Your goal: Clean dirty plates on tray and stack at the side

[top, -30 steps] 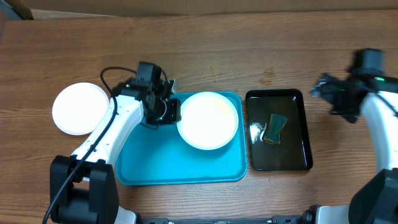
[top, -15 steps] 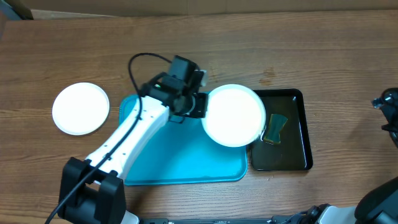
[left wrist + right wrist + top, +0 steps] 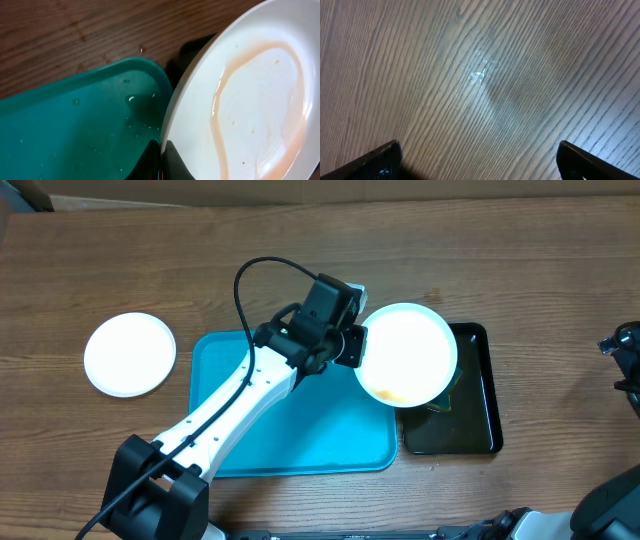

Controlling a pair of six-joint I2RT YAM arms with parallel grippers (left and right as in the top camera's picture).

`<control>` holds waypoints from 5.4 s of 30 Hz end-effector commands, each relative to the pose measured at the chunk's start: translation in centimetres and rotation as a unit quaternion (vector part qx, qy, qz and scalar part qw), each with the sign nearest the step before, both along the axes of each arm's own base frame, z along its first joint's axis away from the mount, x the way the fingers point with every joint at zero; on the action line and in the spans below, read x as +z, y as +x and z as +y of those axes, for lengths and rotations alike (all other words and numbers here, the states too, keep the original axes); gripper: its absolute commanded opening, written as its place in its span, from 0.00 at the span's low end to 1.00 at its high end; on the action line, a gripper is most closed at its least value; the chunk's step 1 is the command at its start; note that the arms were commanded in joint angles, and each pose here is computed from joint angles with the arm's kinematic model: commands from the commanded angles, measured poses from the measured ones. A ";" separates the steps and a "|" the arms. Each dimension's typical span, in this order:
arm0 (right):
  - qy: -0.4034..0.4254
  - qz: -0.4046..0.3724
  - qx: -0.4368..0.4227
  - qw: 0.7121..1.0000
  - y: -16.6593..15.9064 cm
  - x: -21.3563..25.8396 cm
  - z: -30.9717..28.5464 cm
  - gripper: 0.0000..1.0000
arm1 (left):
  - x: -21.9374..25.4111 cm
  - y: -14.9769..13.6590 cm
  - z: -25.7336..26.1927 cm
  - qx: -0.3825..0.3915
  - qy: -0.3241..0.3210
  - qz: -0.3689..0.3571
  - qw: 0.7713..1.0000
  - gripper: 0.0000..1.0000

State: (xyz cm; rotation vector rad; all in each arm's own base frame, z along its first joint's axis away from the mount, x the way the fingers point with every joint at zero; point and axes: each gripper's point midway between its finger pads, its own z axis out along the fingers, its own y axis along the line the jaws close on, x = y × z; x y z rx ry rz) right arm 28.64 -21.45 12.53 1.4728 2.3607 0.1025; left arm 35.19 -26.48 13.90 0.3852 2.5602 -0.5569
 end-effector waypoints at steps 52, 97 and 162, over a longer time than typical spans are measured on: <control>-0.006 -0.012 -0.001 1.000 0.4 0.7 -0.3 1.00 | 9.3 -6.3 -10.8 -0.090 0.262 -0.417 0.866 0.04; -0.006 -0.012 -0.001 1.000 0.4 0.7 -0.3 1.00 | 11.4 -6.9 -13.2 -0.058 0.166 -0.432 0.885 0.04; -0.006 -0.012 -0.001 1.000 0.4 0.7 -0.3 1.00 | -2.8 2.5 45.7 0.509 -0.149 0.092 0.842 0.74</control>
